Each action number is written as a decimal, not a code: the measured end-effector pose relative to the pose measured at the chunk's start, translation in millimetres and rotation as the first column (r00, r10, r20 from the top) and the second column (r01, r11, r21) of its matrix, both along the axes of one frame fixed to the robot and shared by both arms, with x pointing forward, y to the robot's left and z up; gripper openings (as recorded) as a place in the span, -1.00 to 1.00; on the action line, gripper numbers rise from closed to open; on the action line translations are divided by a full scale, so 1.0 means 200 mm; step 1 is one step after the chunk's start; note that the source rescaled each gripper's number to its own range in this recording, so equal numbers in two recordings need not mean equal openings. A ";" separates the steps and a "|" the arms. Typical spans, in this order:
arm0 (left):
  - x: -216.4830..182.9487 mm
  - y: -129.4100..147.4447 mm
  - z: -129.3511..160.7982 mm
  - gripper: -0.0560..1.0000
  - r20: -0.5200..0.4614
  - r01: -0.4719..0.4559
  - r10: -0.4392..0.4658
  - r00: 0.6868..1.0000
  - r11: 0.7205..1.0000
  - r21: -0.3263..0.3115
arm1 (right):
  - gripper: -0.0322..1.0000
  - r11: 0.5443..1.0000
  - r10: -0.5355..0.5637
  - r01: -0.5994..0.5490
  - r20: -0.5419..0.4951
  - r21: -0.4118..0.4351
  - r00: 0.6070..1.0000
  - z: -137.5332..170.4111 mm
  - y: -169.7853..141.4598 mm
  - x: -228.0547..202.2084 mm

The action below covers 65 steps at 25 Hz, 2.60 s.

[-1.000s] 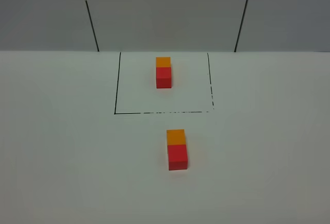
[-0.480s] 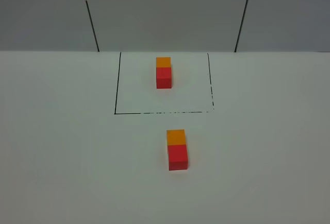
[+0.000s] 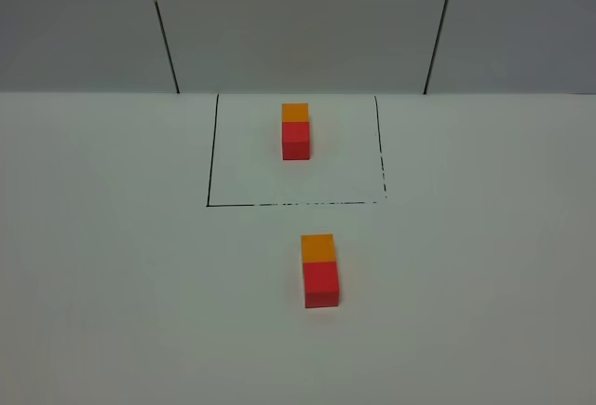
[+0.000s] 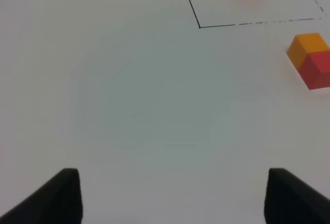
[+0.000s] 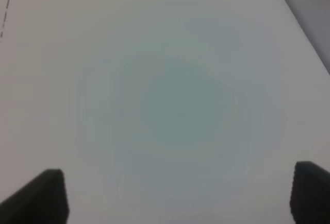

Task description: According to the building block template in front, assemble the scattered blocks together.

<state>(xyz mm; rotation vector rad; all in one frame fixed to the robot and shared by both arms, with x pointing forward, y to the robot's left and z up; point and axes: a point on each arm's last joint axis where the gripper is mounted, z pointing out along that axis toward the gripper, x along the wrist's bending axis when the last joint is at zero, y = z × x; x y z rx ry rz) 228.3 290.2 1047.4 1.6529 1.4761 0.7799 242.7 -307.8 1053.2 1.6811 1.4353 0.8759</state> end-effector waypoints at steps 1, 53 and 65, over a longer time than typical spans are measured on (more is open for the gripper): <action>0.00 0.00 0.00 0.80 0.000 0.000 0.000 1.000 1.000 0.000 | 0.49 1.000 -0.003 0.003 -0.001 0.000 1.000 0.00 0.00 0.00; 0.00 0.00 0.00 0.80 0.000 0.001 -0.001 1.000 1.000 0.001 | 0.49 0.999 -0.042 0.042 -0.001 0.002 0.999 0.00 0.00 0.00; 0.00 0.00 0.00 0.80 0.000 0.001 -0.001 1.000 1.000 0.001 | 0.49 0.999 -0.042 0.042 -0.001 0.002 0.999 0.00 0.00 0.00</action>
